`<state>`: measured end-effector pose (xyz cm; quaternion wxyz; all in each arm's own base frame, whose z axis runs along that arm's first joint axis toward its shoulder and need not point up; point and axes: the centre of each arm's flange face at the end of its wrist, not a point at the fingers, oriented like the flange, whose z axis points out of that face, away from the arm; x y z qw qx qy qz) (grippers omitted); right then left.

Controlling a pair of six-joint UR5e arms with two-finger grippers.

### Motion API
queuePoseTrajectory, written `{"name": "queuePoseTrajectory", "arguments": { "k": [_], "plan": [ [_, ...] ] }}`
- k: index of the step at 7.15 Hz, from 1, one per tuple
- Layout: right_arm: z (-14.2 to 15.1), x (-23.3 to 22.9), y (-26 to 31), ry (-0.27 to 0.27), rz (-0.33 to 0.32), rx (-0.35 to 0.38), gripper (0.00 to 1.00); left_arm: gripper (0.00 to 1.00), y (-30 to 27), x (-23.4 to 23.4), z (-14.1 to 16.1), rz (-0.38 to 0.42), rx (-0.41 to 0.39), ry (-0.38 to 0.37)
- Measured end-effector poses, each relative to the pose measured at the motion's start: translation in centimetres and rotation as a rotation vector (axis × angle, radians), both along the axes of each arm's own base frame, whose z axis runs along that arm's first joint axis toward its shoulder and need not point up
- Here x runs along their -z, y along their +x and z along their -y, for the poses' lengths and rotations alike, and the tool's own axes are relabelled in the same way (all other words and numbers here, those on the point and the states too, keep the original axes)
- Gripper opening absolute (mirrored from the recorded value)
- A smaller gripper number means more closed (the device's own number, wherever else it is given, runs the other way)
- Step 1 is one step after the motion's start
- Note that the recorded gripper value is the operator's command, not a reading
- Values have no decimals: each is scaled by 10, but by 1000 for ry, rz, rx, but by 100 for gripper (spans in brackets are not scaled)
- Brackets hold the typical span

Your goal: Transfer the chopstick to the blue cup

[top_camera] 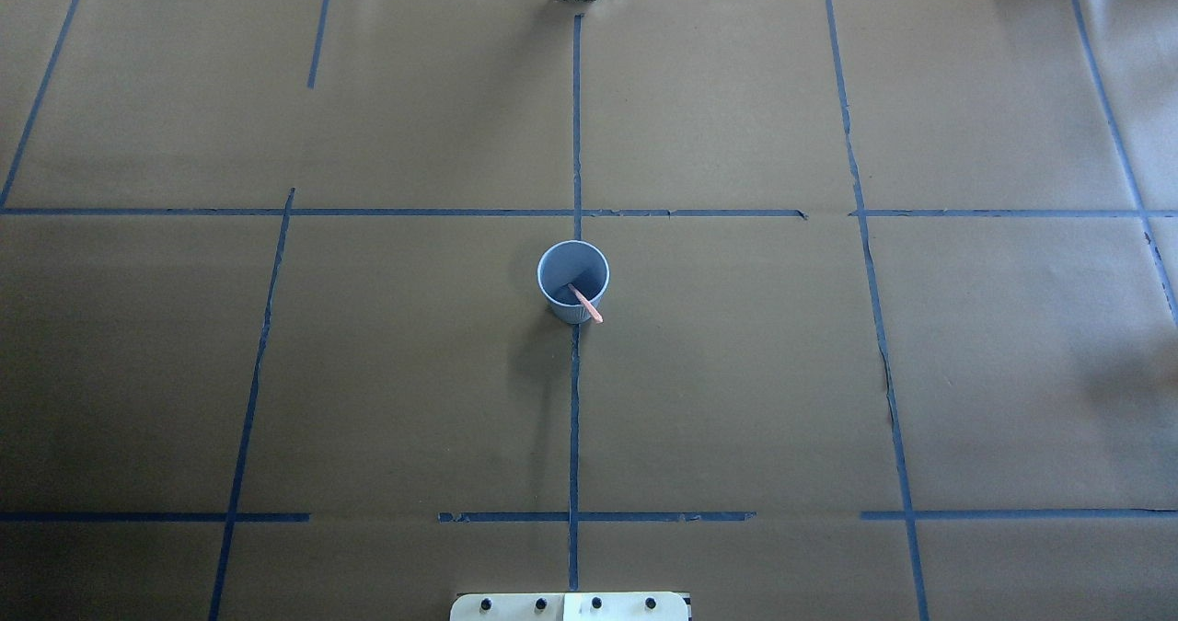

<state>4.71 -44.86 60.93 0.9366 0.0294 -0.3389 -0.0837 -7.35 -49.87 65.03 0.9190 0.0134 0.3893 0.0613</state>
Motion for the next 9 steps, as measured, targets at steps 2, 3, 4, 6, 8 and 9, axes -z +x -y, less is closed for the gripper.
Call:
{"name": "queuePoseTrajectory", "arguments": {
  "k": [2,3,4,6,8,9],
  "plan": [
    [-2,-2,-5,-9,9,8,100,100,1,-6,-7,-1,2,15],
    [-2,-3,-7,-12,15,11,100,100,1,-4,-12,-14,2,24],
    [-2,-3,-9,-15,28,14,100,100,2,2,-17,-31,4,36],
    [-5,-2,-12,-29,71,27,100,100,3,7,-19,-40,5,42],
    [-7,-3,-12,-7,78,77,100,100,4,7,-17,-38,5,33],
    [-7,-4,-12,0,73,89,100,100,4,5,-17,-38,3,31]
  ]
}}
